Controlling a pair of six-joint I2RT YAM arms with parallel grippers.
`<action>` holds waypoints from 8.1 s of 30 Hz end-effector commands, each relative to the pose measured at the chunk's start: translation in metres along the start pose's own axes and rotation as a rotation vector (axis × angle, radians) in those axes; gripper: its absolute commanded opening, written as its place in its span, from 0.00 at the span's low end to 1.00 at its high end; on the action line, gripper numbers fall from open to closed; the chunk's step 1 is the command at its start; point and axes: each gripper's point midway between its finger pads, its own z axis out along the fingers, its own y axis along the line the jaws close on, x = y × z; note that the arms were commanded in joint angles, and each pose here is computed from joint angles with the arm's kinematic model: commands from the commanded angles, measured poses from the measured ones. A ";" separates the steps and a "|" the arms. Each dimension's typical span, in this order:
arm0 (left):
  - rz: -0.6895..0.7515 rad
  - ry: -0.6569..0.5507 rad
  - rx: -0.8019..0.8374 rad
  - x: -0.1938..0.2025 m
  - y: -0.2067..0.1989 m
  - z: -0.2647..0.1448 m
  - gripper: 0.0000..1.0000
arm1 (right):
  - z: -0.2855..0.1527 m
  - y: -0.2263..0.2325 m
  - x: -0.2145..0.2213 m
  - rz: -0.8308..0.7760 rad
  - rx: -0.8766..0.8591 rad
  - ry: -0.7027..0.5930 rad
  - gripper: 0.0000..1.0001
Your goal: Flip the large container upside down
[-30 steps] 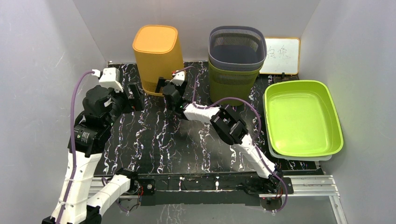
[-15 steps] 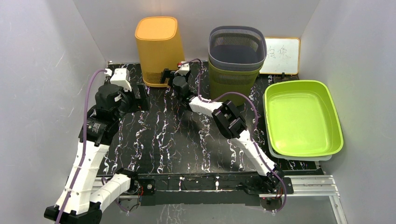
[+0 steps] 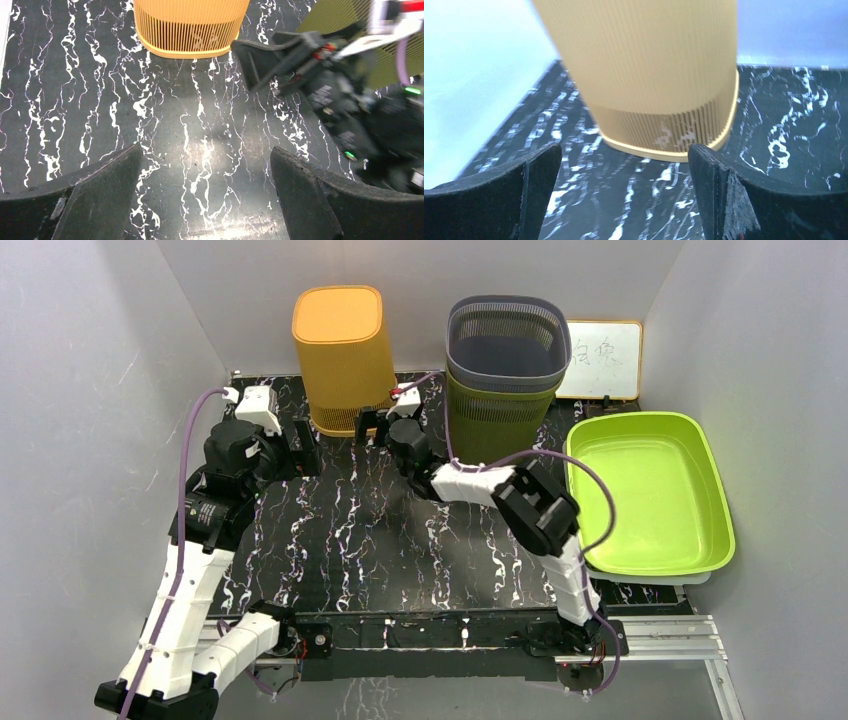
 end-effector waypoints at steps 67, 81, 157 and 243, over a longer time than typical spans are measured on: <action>-0.010 0.111 -0.003 0.049 0.006 -0.002 0.98 | -0.136 -0.094 -0.363 -0.223 0.190 -0.032 0.00; -0.032 0.117 0.002 0.057 0.005 -0.001 0.98 | -0.172 -0.090 -0.409 -0.273 0.182 -0.159 0.00; -0.227 -0.821 0.107 -0.237 -0.016 -0.206 0.98 | -0.339 0.083 -0.442 0.174 -0.941 -0.404 0.00; -0.097 -0.600 0.083 -0.191 -0.017 -0.175 0.98 | -0.169 0.011 -0.044 1.705 -0.413 -0.221 0.00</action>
